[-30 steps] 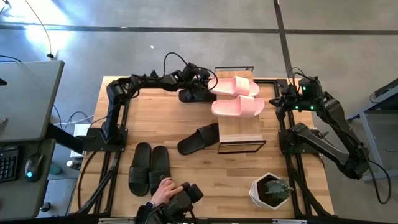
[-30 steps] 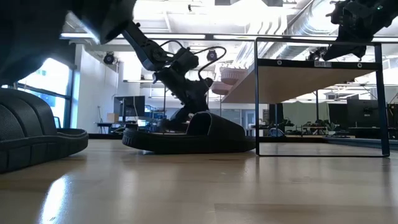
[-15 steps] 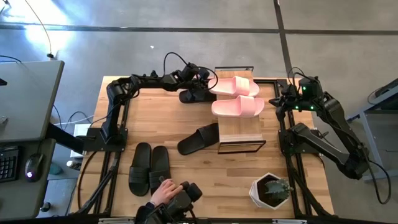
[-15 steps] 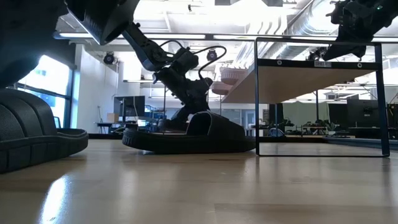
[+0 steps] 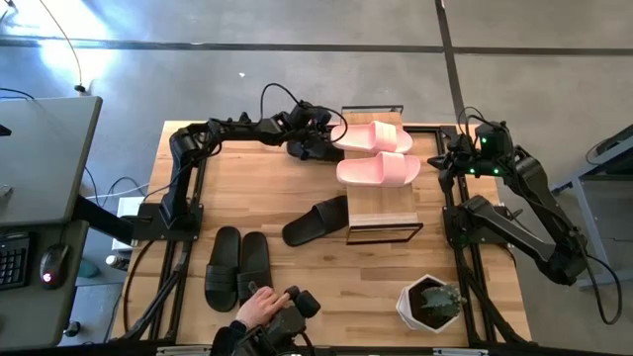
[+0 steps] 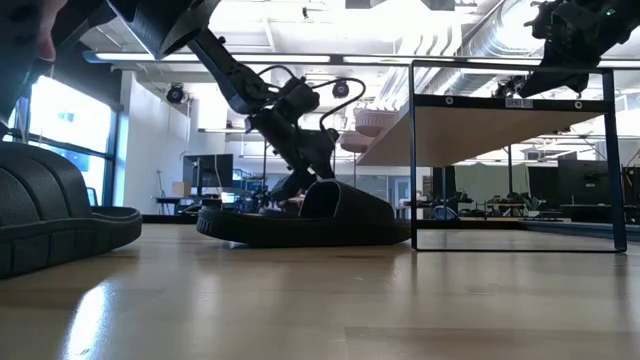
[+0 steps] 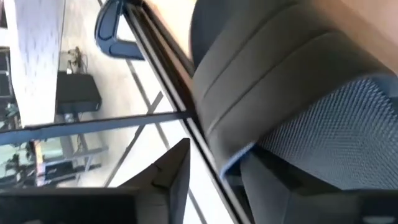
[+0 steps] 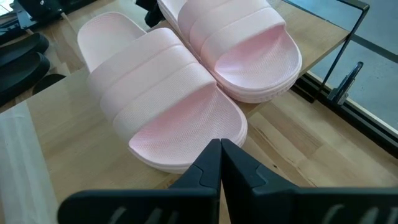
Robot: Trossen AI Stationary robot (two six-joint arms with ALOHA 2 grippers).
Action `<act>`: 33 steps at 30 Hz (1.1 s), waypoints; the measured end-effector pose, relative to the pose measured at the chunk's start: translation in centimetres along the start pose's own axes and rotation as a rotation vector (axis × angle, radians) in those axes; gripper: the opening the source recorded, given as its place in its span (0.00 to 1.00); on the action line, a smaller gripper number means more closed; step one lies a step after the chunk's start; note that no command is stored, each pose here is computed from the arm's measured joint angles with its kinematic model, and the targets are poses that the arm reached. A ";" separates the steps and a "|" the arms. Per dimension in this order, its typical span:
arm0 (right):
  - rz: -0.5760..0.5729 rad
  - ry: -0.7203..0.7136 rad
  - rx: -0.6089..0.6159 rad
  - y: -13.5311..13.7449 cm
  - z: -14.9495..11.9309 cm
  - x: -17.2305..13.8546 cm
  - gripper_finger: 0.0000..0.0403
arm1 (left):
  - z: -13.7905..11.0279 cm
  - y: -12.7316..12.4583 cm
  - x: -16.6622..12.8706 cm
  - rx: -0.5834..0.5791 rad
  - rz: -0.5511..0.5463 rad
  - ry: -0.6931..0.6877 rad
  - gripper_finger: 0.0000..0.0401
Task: Pick and place slides into the shelf
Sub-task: Adjust the black slides under the shelf
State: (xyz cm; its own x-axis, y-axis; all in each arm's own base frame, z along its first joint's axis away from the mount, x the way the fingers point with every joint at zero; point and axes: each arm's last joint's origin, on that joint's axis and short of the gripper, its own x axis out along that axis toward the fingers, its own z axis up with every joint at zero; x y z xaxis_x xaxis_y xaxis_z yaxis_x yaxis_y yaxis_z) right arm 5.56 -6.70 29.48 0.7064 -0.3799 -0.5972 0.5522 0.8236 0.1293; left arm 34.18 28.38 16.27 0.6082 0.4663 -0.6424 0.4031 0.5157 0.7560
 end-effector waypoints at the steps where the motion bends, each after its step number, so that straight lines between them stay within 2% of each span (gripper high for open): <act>1: 0.000 0.000 0.000 0.0 0.0 0.0 0.00 | 0.1 0.0 0.0 0.002 0.002 0.014 0.33; 11: 0.000 0.000 0.000 0.0 0.0 0.0 0.00 | 1.0 -0.1 -0.1 0.011 0.022 0.150 0.44; 16: 0.001 0.000 0.000 0.0 0.0 0.0 0.00 | 1.1 -0.3 -0.2 -0.039 0.022 0.221 0.44; 20: 0.002 0.000 0.000 0.0 0.0 0.0 0.00 | 0.9 -0.7 -0.8 -0.081 -0.046 0.272 0.42; 25: 0.007 -0.001 -0.003 0.0 0.0 0.0 0.00 | 0.8 -0.7 -2.7 -0.174 -0.116 0.336 0.40; 29: 0.011 -0.002 -0.004 0.0 0.0 0.0 0.00 | 1.0 0.1 -5.1 -0.277 -0.126 0.341 0.38; 31: 0.011 -0.002 -0.004 0.0 0.0 0.0 0.00 | 1.1 0.6 -6.5 -0.361 -0.113 0.347 0.37; 33: 0.011 -0.002 -0.004 0.0 0.0 0.0 0.00 | 1.1 1.0 -8.0 -0.494 -0.094 0.371 0.36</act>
State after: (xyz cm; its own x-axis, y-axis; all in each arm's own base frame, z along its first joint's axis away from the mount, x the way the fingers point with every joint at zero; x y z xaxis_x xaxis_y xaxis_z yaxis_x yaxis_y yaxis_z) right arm 5.58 -6.67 29.50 0.7136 -0.3716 -0.5939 0.5423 0.8296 0.1325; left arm 30.49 24.36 22.35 0.2720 0.5751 -0.7715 0.0260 0.7971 0.6033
